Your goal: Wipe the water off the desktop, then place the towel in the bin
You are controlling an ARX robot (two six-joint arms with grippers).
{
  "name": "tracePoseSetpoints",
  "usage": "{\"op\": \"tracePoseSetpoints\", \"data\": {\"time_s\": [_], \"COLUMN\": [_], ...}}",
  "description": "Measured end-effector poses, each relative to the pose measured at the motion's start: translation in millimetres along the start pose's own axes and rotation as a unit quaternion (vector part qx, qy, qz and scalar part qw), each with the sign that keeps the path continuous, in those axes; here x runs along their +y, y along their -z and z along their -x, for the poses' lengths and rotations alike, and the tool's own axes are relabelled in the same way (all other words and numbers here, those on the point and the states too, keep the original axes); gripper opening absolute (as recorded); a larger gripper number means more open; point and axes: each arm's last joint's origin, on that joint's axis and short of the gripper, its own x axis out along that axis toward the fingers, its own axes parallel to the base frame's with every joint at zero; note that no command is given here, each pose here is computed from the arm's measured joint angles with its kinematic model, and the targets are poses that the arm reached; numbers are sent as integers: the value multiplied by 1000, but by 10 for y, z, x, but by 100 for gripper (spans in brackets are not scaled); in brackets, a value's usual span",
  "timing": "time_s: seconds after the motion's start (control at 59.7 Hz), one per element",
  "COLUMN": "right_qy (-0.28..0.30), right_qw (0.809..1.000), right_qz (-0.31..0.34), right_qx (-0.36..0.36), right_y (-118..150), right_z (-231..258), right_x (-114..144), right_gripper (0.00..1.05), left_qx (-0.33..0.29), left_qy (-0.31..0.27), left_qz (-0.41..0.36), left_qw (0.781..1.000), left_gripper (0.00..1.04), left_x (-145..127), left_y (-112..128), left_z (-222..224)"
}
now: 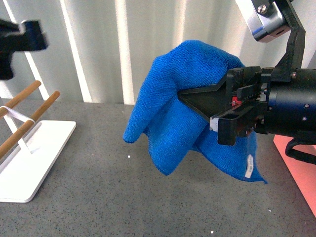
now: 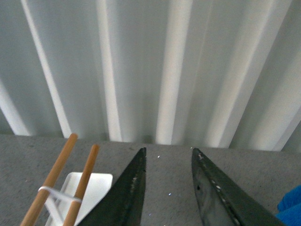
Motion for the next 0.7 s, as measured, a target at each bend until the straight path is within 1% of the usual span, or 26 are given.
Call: {"op": "tracePoseSetpoints", "data": {"time_s": [0.05, 0.067, 0.318, 0.703], "right_qy": [1, 1, 0, -2], "right_qw": [1000, 1000, 1000, 1000], "right_qz": [1, 1, 2, 2], "right_qx": [0, -1, 1, 8], "right_y": [-5, -8, -3, 14], "right_z": [4, 6, 5, 13], "right_x": [1, 3, 6, 21], "right_gripper": [6, 6, 6, 6], "left_qx": [0, -1, -4, -3], "left_qy": [3, 4, -2, -2], "left_qz": [-1, 0, -4, -4], "left_qw": [1000, 1000, 1000, 1000], "left_gripper": [4, 3, 4, 4], "left_x": [68, 80, 344, 527], "left_y": [37, 42, 186, 316], "left_z": [77, 91, 393, 709]}}
